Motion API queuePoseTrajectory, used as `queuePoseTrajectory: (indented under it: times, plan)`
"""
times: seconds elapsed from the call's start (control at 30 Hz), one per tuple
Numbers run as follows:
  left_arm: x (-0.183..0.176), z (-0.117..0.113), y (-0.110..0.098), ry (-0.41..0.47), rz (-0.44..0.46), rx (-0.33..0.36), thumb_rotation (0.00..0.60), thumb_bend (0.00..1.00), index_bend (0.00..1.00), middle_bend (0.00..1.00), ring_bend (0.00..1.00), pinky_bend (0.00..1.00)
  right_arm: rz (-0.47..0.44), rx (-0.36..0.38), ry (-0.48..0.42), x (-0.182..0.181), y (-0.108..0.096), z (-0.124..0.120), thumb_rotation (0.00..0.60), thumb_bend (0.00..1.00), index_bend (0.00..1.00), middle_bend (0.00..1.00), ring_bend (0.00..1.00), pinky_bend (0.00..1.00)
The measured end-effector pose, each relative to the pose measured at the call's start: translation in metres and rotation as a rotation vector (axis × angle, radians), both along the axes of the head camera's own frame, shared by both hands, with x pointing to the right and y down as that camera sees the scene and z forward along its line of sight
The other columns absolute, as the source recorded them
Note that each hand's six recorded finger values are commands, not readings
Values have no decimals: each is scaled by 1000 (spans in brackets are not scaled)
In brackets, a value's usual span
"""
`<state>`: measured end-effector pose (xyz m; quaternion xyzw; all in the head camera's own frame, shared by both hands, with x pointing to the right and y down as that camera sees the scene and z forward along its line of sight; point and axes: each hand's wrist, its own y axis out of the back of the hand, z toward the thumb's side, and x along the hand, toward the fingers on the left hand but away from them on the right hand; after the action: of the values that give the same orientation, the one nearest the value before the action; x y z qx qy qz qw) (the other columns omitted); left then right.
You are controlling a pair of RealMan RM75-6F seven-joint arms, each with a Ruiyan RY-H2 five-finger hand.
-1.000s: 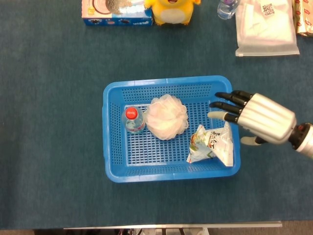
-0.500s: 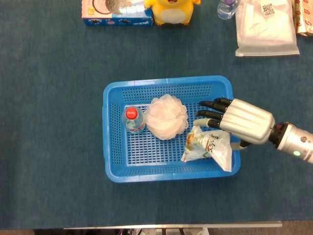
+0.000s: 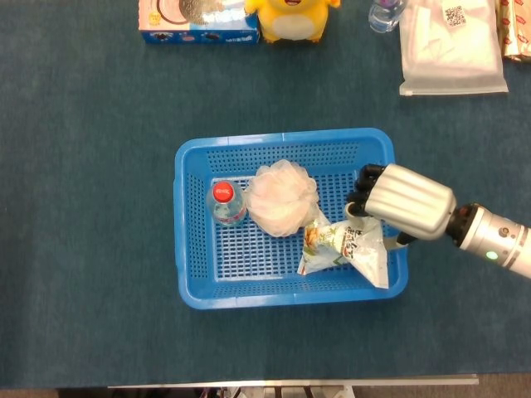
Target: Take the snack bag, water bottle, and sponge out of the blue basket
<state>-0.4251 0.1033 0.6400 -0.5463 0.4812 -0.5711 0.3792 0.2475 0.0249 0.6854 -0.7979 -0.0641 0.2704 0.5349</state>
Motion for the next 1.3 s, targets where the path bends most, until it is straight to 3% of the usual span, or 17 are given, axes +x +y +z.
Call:
queuePoseTrajectory:
  times: [0.23, 0.37, 0.7, 1.0, 1.3]
  plan:
    - [1, 1, -1, 1, 4, 0, 600, 320, 499, 486, 327, 459, 32, 9, -26, 1, -3, -2, 600, 4, 828, 788, 683, 519]
    - [2, 1, -1, 1, 5, -2, 600, 320, 499, 486, 327, 459, 63, 8, -48, 2, -6, -4, 600, 60, 895, 840, 733, 563]
    - [2, 3, -2, 0, 4, -6, 600, 321, 500, 486, 328, 459, 117, -11, -106, 1, -13, -11, 600, 141, 942, 878, 767, 590]
    - [3, 3, -3, 1, 7, -6, 600, 320, 500, 486, 327, 459, 139, 28, -245, -12, -22, -53, 600, 144, 943, 878, 768, 590]
    - [9, 2, -7, 3, 23, 1, 600, 321, 500, 486, 327, 459, 117, 150, -345, -17, -22, -115, 600, 143, 943, 878, 768, 590]
